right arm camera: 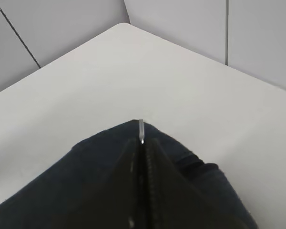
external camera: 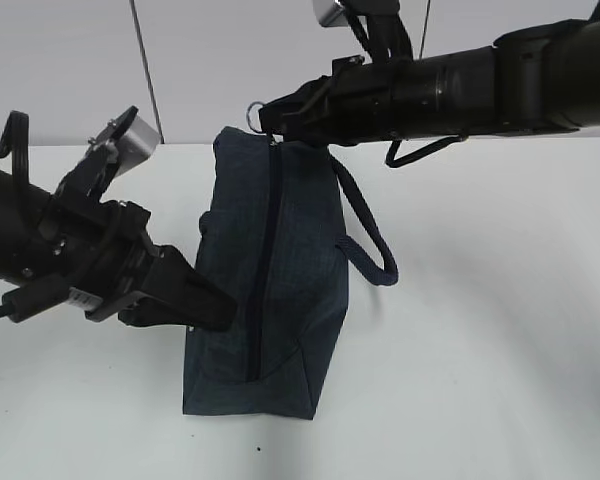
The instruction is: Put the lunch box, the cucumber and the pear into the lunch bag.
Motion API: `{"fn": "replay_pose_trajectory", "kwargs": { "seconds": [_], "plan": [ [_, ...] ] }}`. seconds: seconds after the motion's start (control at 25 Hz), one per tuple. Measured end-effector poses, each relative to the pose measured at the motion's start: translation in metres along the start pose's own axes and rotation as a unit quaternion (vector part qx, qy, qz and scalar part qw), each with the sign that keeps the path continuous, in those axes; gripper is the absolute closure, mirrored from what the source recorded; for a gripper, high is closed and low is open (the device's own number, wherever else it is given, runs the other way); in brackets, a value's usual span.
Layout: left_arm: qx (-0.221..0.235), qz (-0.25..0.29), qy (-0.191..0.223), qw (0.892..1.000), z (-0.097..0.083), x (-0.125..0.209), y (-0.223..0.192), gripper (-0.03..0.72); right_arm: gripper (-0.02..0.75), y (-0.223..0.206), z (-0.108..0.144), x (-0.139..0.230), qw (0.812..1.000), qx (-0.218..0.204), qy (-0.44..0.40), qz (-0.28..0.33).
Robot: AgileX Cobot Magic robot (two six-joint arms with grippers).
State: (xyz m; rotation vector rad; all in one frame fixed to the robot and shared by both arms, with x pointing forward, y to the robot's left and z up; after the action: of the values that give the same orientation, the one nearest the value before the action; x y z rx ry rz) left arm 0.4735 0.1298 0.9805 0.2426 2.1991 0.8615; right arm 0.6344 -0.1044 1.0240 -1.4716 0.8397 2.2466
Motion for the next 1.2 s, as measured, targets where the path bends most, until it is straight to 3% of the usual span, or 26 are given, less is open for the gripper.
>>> {"fn": "replay_pose_trajectory", "kwargs": {
  "seconds": [0.6, 0.96, 1.04, 1.2],
  "plan": [
    [-0.001, 0.013, -0.011, 1.0, 0.0, 0.003, 0.0, 0.699, 0.732, -0.023, -0.033, -0.003, 0.999, 0.044, -0.023, -0.006],
    [0.006, 0.017, -0.012, 1.0, -0.001, 0.004, 0.0, 0.687, 0.732, -0.027, -0.039, 0.005, 0.998, 0.033, -0.045, 0.001],
    [0.007, 0.012, -0.015, 1.0, -0.004, 0.002, 0.003, 0.649, 0.732, -0.027, -0.039, 0.005, 0.998, 0.031, -0.049, 0.001],
    [0.013, -0.006, -0.018, 1.0, -0.013, -0.007, 0.016, 0.48, 0.732, -0.027, -0.037, 0.005, 0.998, 0.021, -0.053, -0.001]
  ]
}}
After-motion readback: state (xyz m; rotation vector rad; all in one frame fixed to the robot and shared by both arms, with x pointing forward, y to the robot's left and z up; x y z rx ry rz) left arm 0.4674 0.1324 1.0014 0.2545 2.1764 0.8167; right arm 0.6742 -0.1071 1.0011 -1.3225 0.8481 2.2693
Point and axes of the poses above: a point on each arm's last joint axis where the gripper is mounted, y pointing back along that axis away from the gripper, z along the wrist's bending axis when the last joint is at zero, x = y × z, the point moved 2 cm from there along -y, pointing out along that axis toward the gripper, and after that the axes turned 7 degrees about -y, right-handed, at the moved point
